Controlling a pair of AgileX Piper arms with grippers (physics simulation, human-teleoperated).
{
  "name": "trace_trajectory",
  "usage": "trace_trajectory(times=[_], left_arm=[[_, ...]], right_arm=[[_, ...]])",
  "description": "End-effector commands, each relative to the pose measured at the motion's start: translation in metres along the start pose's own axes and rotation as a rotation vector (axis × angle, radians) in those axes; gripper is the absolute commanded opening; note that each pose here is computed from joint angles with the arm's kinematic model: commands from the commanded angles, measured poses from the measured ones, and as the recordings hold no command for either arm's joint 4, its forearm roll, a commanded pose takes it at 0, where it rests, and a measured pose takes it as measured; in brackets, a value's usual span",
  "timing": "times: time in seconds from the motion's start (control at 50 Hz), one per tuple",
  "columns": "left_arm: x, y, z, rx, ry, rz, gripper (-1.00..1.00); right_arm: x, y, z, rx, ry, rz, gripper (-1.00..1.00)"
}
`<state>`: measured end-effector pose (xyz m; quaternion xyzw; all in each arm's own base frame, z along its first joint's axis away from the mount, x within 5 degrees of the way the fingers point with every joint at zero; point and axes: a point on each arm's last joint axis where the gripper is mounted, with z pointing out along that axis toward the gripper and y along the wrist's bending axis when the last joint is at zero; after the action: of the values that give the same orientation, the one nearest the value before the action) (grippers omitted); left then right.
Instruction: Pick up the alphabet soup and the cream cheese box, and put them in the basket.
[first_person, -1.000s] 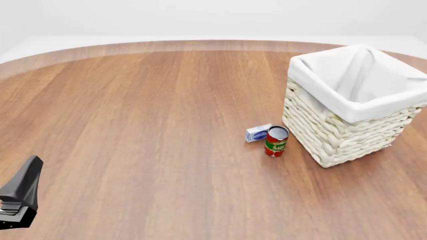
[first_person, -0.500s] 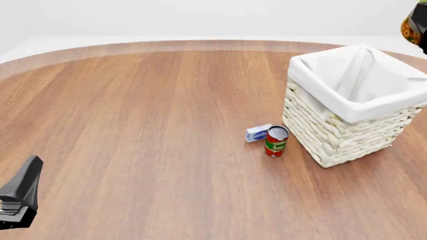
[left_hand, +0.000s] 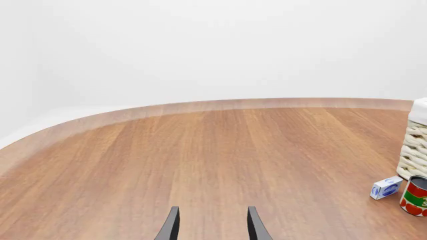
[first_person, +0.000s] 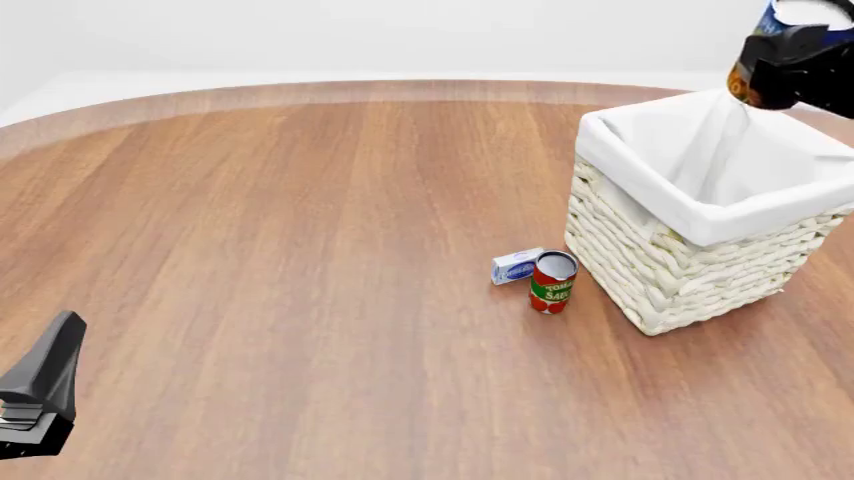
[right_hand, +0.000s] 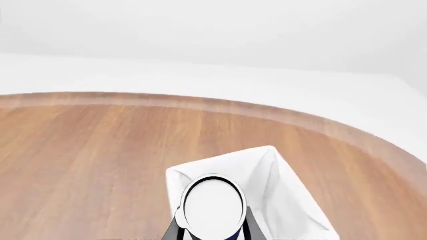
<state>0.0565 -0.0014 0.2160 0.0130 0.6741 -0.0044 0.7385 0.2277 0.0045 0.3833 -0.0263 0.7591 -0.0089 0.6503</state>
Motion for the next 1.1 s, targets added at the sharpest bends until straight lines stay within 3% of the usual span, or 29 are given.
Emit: trace_trajectory(times=[0.02,0.62,1.1], left_arm=[[0.0,0.0,0.0,0.0,0.0,0.0,1.0],[0.0,0.0,0.0,0.0,0.0,-0.001,1.0],[0.001,0.0,0.0,0.0,0.0,0.0,1.0]], right_arm=[[0.006,0.002,0.016,-0.005,0.022,0.06,-1.0],[0.032,-0.001,0.039,0.014,0.085,0.171,-1.0],[0.045,-0.006,0.062,0.035,0.13,0.165,-1.0]])
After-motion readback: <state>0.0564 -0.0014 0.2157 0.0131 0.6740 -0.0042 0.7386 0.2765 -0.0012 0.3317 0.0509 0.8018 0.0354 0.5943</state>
